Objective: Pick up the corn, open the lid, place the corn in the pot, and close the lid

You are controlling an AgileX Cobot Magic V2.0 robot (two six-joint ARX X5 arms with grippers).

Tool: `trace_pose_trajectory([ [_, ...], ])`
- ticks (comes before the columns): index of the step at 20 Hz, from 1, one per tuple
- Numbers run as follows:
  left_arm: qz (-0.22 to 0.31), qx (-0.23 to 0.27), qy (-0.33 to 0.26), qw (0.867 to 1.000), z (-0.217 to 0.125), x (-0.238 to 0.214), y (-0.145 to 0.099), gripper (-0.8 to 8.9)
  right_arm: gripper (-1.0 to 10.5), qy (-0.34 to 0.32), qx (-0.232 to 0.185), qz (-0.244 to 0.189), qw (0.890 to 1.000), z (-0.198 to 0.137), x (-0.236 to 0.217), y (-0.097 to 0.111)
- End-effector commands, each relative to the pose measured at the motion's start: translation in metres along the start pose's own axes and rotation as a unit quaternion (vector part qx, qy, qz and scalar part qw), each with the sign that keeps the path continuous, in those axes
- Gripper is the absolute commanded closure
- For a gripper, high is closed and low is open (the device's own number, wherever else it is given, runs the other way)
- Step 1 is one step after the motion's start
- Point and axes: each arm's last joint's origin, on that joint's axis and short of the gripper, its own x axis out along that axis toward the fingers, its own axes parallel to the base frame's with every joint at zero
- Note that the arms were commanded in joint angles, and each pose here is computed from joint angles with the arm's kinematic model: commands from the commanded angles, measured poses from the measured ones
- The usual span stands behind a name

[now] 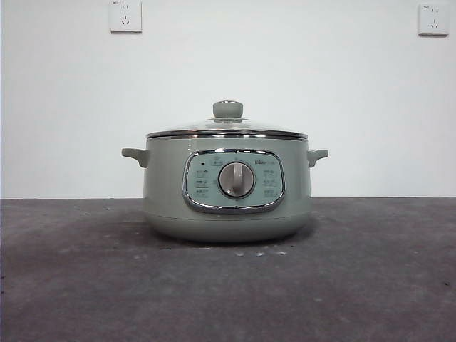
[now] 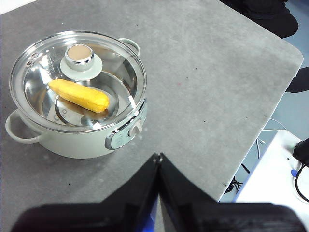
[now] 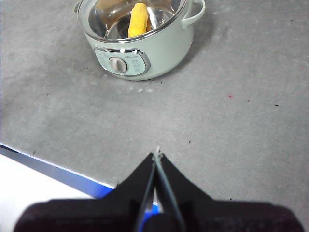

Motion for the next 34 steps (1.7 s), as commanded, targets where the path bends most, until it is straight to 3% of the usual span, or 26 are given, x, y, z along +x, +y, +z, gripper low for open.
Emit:
trace_pose_trajectory([
  [1, -0.003, -0.001, 0.0, 1.0, 0.0, 0.001, 0.0, 8.18, 9.5, 0.014, -0.001, -0.007, 1.0, -0.003, 0.002, -0.001],
  [6, 0.006, 0.016, -0.012, 1.0, 0.003, 0.001, 0.002, 8.17, 9.5, 0.014, -0.001, -0.007, 1.0, -0.003, 0.002, -0.001],
  [10, 0.059, 0.025, -0.061, 0.996, 0.012, -0.002, 0.012, 8.17, 9.5, 0.014, -0.001, -0.007, 1.0, -0.003, 0.002, -0.001],
  [16, 0.18, 0.077, -0.187, 0.963, 0.002, -0.049, 0.035, 8.17, 9.5, 0.013, -0.001, -0.012, 1.0, -0.003, 0.002, -0.001],
  [21, 0.303, 0.081, -0.246, 0.917, -0.072, -0.047, 0.043, 8.17, 9.5, 0.013, -0.001, -0.012, 1.0, -0.003, 0.002, -0.001],
  [24, 0.356, 0.059, -0.24, 0.901, -0.129, -0.017, 0.052, 8.17, 9.5, 0.013, -0.001, -0.012, 1.0, -0.003, 0.002, -0.001],
  [29, 0.35, 0.01, -0.243, 0.905, -0.217, 0.04, 0.062, 8.17, 9.5, 0.013, -0.001, -0.012, 1.0, -0.003, 0.002, -0.001],
  [34, 0.338, -0.03, -0.233, 0.911, -0.269, 0.074, 0.068, 8.17, 9.5, 0.013, -0.001, -0.012, 1.0, -0.003, 0.002, -0.001],
])
